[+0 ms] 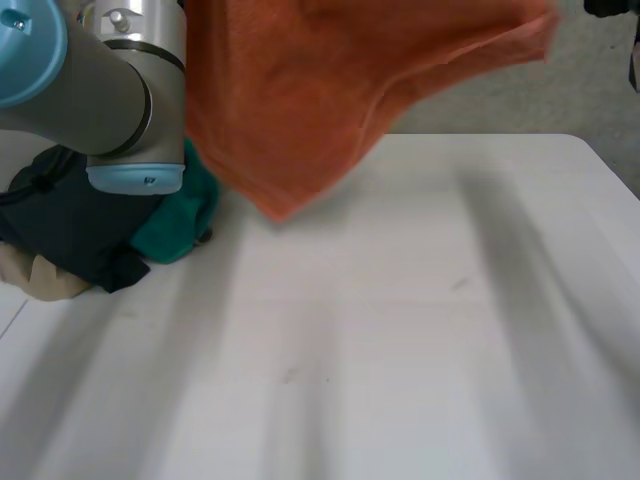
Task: Fold the laundry.
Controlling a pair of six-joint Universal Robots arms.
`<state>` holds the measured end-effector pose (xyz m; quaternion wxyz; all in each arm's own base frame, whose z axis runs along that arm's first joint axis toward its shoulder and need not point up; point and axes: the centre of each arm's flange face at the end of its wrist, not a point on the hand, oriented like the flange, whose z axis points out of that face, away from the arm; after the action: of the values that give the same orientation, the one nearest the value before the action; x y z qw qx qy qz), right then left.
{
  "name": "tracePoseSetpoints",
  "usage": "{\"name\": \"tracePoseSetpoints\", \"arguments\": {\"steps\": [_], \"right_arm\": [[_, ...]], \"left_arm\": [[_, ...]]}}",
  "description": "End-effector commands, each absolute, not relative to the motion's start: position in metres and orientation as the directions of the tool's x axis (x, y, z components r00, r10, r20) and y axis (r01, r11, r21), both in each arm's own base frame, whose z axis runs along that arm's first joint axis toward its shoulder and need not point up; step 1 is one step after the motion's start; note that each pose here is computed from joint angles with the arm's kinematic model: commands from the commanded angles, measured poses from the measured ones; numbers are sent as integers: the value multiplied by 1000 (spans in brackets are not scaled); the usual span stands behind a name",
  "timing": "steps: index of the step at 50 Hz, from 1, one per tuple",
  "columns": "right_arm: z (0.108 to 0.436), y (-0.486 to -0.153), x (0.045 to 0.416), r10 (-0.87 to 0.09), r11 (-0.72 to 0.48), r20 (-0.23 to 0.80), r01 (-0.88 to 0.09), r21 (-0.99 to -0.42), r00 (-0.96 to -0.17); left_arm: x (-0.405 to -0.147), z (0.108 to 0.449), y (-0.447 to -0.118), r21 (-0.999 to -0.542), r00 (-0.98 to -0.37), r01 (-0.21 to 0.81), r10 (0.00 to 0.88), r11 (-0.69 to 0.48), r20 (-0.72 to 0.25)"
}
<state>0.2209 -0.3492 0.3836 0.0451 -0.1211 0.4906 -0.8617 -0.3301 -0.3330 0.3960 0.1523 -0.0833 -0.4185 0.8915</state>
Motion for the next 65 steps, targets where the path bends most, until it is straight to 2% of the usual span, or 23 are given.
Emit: {"name": "tracePoseSetpoints", "arguments": {"steps": [1, 4, 6, 7, 10, 11, 14, 19, 23, 27, 31, 35, 40, 44, 46, 49, 50, 53, 54, 55, 58, 60, 65], "right_arm": [[326, -333, 227, -294, -307, 228, -134, -942, -928], [286, -319, 228, -361, -174, 302, -255, -951, -882], [265, -310, 226, -411, -111, 348, -332, -937, -843], [245, -298, 225, -461, -55, 394, -418, -907, -795], [220, -279, 221, -534, -1, 467, -551, -834, -705], [210, -270, 219, -573, 17, 500, -619, -785, -649], [203, -264, 219, -607, 9, 525, -666, -746, -596], [218, -281, 223, -559, -50, 552, -640, -767, -619], [245, -305, 232, -501, -144, 563, -579, -803, -657], [258, -323, 255, -543, -238, 541, -500, -833, -642], [250, -319, 300, -662, -336, 530, -422, -842, -530], [212, -308, 340, -782, -338, 485, -387, -858, -392], [164, -281, 371, -866, -302, 432, -426, -853, -251], [131, -271, 379, -869, -335, 464, -487, -807, -171], [125, -275, 380, -850, -359, 500, -513, -780, -166], [132, -285, 380, -809, -371, 547, -536, -758, -213], [142, -295, 379, -762, -369, 584, -554, -747, -279], [166, -307, 375, -676, -368, 623, -552, -748, -394], [189, -310, 367, -617, -366, 636, -547, -753, -463], [201, -309, 362, -592, -369, 640, -542, -755, -489], [236, -306, 334, -527, -365, 654, -550, -751, -543], [243, -308, 314, -502, -335, 653, -569, -751, -566], [227, -282, 275, -566, -161, 605, -644, -748, -561]], "left_arm": [[-327, 318, -315, -930, -922, -72, 379, -361, -76], [-322, 289, -300, -963, -915, -15, 393, -268, -95], [-314, 255, -282, -985, -903, 49, 413, -166, -114], [-313, 247, -277, -988, -900, 63, 419, -141, -118], [-308, 212, -251, -990, -879, 136, 455, -43, -140], [-308, 207, -245, -989, -873, 148, 465, -30, -145], [-307, 195, -220, -982, -849, 187, 503, -5, -164], [-301, 204, -198, -976, -830, 216, 520, -36, -203], [-296, 215, -188, -973, -825, 219, 519, -71, -224], [-292, 228, -172, -972, -816, 208, 529, -105, -232], [-290, 234, -157, -973, -807, 194, 544, -124, -230], [-287, 235, -151, -973, -803, 192, 549, -129, -231], [-286, 237, -150, -973, -805, 190, 546, -131, -231], [-285, 237, -153, -973, -810, 189, 538, -132, -231], [-284, 238, -155, -973, -814, 187, 533, -134, -230], [-282, 238, -160, -973, -822, 188, 521, -132, -230], [-282, 238, -161, -973, -825, 188, 517, -133, -230], [-281, 238, -167, -973, -832, 188, 505, -132, -229], [-281, 238, -168, -974, -833, 186, 504, -133, -228], [-282, 238, -170, -974, -834, 185, 502, -133, -228], [-285, 234, -178, -974, -837, 186, 498, -133, -228], [-290, 232, -184, -974, -837, 184, 498, -135, -227], [-300, 224, -196, -974, -834, 192, 502, -123, -227]]}}
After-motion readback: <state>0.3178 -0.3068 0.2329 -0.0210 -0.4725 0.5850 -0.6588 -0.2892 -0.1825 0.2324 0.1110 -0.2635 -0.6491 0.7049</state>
